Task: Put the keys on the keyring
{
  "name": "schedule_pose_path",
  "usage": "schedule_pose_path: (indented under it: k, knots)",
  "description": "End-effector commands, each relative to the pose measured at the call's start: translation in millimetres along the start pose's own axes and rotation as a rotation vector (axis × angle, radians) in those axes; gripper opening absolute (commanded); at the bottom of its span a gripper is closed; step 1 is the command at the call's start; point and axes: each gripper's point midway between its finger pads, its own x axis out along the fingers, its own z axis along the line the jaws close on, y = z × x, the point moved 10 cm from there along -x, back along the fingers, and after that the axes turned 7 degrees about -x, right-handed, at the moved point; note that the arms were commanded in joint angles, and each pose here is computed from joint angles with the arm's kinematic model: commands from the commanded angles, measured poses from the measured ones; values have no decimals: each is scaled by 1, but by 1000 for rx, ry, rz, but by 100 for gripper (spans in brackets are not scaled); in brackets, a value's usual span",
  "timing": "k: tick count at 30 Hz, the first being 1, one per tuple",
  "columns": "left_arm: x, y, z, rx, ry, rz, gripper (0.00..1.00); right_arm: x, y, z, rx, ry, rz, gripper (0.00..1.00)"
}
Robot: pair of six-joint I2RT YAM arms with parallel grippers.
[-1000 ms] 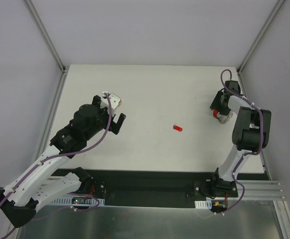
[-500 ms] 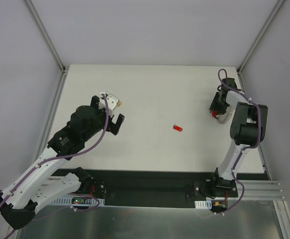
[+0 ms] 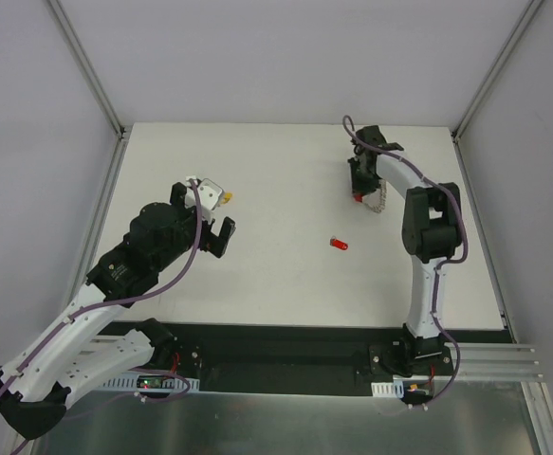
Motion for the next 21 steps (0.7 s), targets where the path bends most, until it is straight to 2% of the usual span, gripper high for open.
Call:
schedule_pose_path:
  k: [1, 5, 12, 15, 21]
  knots:
    - [-1, -3, -2, -18, 15, -32, 92, -7, -20, 47, -157, -108, -13, 22]
    - [-1, -3, -2, -20, 15, -34, 92, -5, -21, 95, -235, -233, -21, 22]
    - [0, -2, -2, -24, 18, -29, 93, -9, 14, 185, -426, -398, 14, 25]
    - [1, -2, -2, -23, 16, -26, 92, -14, 38, 211, -491, -435, 32, 28]
    - [-1, -3, -2, -31, 15, -34, 92, -24, 87, 234, -515, -435, 77, 35]
